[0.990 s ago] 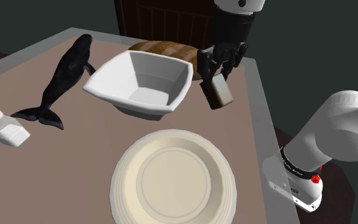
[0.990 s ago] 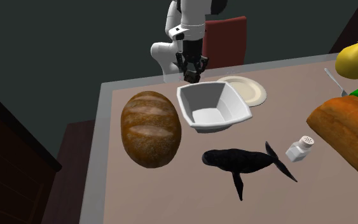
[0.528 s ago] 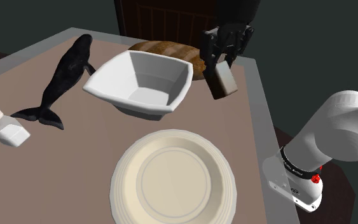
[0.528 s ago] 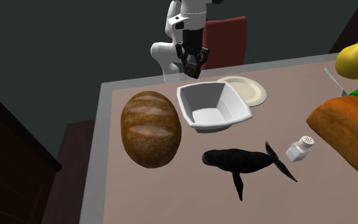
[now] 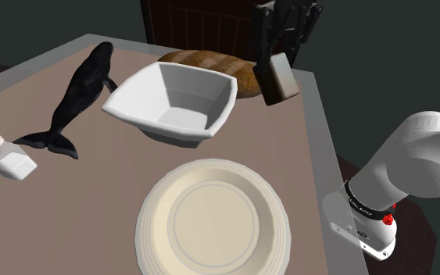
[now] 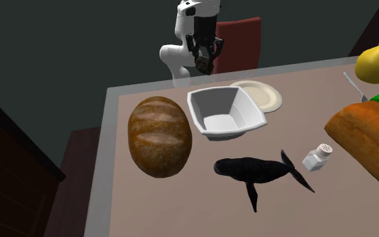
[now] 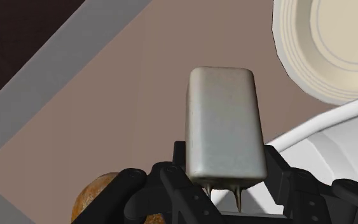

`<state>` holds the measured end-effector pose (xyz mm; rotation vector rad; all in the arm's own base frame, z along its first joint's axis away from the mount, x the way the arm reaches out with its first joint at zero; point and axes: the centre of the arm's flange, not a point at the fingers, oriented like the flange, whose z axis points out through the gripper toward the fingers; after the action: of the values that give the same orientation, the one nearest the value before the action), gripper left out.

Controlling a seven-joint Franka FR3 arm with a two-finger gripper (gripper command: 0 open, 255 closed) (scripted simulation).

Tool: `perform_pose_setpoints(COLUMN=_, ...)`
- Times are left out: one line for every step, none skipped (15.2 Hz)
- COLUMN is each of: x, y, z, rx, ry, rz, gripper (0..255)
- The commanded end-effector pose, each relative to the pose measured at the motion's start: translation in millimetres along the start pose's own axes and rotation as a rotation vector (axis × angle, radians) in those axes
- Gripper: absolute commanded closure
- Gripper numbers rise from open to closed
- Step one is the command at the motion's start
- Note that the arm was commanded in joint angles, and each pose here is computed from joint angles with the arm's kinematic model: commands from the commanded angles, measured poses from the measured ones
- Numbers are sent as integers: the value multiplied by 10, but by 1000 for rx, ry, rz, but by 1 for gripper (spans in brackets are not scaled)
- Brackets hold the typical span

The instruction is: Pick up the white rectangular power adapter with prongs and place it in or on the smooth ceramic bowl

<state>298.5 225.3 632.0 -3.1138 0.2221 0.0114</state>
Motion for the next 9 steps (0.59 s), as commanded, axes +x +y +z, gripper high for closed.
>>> perform_pose_setpoints(x=-2, y=-1, z=-108, rx=0, ry=0, rz=0, gripper=255)
perform_pose_setpoints(x=-3, y=-2, z=-160, rx=0, ry=0, rz=0, gripper=255)
perform_pose_setpoints(x=-3, y=-3, z=-213, rx=0, ry=0, rz=0, gripper=255)
perform_pose_setpoints(x=-3, y=-3, z=-246, rx=0, ry=0, rz=0, gripper=255)
perform_pose_setpoints(x=86, y=-101, z=-253, rx=0, ry=0, rz=0, gripper=255)
perform_pose_setpoints(x=175, y=-198, z=-260, rx=0, ry=0, rz=0, gripper=255)
perform_pose_setpoints(x=264, y=-295, z=-267, rx=0, ry=0, rz=0, gripper=255)
perform_pose_setpoints(x=353, y=-392, z=-273, rx=0, ry=0, rz=0, gripper=255)
perform_pose_setpoints(x=442, y=-489, z=-280, rx=0, ry=0, rz=0, gripper=255)
